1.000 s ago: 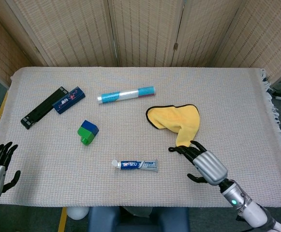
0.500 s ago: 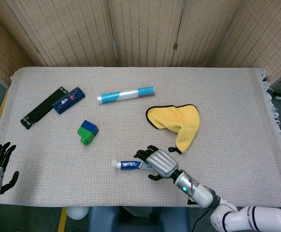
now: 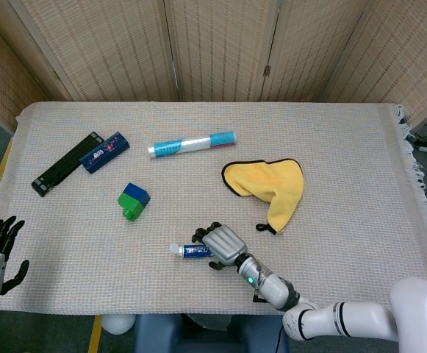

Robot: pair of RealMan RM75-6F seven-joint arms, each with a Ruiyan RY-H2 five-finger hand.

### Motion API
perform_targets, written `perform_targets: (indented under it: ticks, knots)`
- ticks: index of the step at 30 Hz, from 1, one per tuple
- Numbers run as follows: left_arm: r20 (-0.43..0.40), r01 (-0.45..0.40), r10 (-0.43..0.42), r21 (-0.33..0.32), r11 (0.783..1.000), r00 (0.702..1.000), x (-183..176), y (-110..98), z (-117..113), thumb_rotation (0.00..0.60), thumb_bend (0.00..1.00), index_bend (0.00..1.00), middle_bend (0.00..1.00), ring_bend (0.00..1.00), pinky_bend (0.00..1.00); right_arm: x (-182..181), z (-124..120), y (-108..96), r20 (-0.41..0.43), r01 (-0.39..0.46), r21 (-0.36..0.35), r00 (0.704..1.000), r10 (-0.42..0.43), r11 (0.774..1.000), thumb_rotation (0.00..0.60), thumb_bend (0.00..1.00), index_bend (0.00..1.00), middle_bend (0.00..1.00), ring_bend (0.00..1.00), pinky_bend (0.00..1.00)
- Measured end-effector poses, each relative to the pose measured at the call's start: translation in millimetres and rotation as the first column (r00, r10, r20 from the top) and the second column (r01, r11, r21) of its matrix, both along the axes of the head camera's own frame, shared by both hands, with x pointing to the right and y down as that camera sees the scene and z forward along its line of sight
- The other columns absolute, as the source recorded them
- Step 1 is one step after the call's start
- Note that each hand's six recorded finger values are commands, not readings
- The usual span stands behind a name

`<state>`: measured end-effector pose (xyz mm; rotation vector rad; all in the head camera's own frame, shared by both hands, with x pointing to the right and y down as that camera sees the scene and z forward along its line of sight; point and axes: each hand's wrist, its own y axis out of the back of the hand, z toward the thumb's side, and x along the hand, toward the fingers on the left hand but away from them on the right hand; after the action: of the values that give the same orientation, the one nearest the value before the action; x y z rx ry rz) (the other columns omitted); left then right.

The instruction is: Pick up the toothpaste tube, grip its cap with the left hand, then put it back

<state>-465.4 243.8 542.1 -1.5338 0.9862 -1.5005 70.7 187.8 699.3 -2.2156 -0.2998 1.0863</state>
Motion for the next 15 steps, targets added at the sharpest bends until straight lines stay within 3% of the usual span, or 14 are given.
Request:
perform_targets:
  ticks: [15]
  knots:
    - [-0.004,0.009,-0.009,-0.005,1.0,1.0,-3.3,3.1,2.2,0.6,0.46,0.12,0.09,0.07,0.0,-10.5,11.1,2.7,-0.037,0.002,0.022,0.999,-0.001,1.0,0.6,0.31,0.31,0.32,0.4,0.3]
